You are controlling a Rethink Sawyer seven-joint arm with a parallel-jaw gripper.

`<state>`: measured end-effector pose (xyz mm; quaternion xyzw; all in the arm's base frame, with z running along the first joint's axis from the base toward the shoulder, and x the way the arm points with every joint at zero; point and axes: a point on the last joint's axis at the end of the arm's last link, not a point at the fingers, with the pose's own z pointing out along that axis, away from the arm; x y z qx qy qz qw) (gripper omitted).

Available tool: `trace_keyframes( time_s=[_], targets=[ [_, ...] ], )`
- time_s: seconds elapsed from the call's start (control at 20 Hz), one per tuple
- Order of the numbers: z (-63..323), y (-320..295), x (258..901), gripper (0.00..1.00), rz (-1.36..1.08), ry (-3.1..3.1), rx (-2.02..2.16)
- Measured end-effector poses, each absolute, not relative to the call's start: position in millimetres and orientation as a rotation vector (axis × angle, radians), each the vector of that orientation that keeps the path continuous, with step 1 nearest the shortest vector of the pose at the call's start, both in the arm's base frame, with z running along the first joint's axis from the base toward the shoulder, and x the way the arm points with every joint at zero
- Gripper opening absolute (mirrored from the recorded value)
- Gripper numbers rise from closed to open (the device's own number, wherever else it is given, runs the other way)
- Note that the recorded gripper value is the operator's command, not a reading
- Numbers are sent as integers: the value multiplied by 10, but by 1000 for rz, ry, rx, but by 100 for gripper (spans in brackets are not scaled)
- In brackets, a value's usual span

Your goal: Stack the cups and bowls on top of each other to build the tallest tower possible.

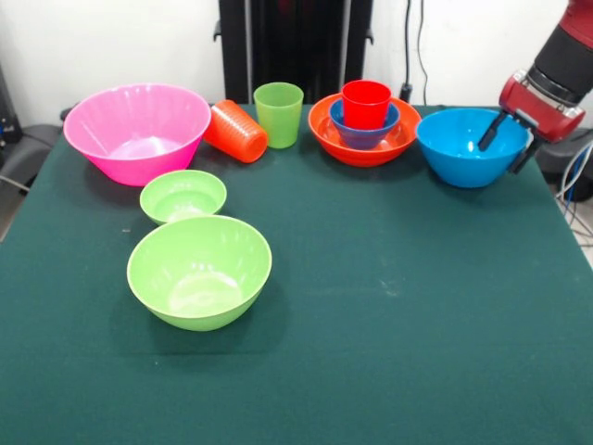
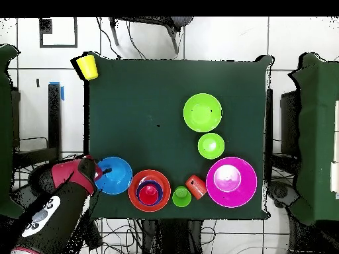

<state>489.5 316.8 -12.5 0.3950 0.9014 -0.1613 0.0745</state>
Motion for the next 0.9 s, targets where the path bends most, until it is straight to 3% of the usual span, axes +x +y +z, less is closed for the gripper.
trace_keyframes(
  time_s=[0.9],
  targets=[
    [258,3111,5477,100,-563,2748,1395]
  ],
)
